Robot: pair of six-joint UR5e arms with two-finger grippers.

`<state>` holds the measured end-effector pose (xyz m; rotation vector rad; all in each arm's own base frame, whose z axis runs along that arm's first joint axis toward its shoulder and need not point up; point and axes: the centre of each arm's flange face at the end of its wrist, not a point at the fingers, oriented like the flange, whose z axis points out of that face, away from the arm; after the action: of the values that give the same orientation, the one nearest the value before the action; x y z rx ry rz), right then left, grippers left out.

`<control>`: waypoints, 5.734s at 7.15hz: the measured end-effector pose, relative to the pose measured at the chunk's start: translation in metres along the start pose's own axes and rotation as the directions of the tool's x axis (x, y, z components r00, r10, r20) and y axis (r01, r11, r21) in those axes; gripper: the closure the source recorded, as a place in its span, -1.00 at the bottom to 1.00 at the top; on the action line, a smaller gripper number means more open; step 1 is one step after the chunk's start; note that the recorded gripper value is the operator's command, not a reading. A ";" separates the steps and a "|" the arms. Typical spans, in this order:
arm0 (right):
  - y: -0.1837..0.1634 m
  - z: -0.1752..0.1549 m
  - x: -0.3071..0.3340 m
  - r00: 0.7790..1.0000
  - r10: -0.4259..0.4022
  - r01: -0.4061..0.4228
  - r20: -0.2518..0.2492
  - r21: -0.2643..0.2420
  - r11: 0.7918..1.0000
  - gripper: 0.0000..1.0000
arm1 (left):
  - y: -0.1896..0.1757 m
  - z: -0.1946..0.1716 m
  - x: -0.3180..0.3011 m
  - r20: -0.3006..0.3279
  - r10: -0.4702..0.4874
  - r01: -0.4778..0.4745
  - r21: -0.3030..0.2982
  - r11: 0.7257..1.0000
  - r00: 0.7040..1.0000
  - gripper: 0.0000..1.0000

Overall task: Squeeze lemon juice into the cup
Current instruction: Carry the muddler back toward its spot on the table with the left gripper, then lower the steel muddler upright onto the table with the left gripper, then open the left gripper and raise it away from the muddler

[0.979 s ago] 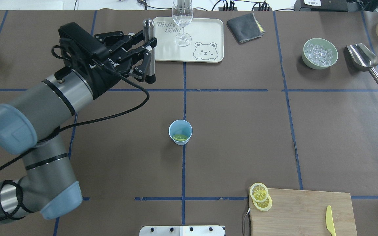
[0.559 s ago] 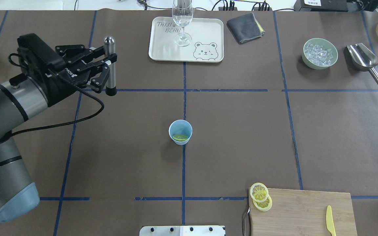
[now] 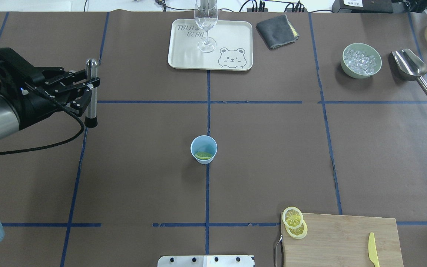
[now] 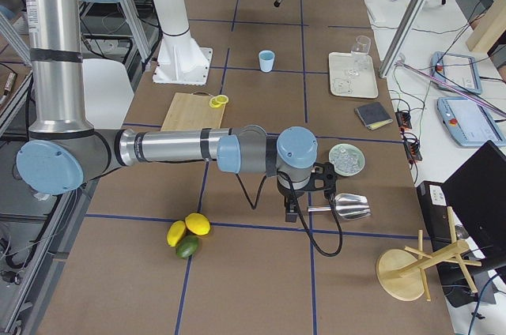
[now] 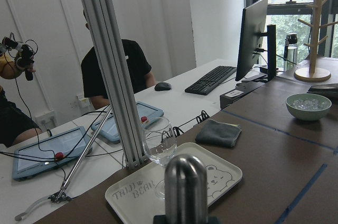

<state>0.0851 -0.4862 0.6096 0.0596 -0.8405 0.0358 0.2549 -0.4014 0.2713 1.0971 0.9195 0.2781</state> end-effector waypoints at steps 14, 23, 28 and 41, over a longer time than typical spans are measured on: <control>-0.002 -0.012 -0.013 1.000 -0.028 0.028 -0.001 0.025 0.999 -1.00 | 0.118 0.099 -0.132 0.274 -0.312 0.404 -0.757 0.514 0.910 1.00; -0.002 -0.032 -0.035 0.997 -0.071 0.071 -0.008 0.065 0.995 -1.00 | 0.150 0.142 -0.141 0.499 -0.350 0.609 -0.686 0.398 0.792 1.00; -0.003 -0.032 -0.036 0.997 -0.073 0.073 -0.008 0.066 0.995 -1.00 | 0.168 0.163 -0.130 0.497 -0.326 0.593 -0.713 0.375 0.804 -1.00; 0.016 -0.007 -0.008 1.000 -0.008 0.008 0.002 0.009 1.000 -1.00 | 0.086 -0.051 -0.360 0.282 -0.233 0.366 -0.716 0.595 0.931 -1.00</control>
<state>0.0841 -0.4702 0.6000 0.0717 -0.8418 0.0319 0.0155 -0.5485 0.5173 0.1519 0.7086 0.2519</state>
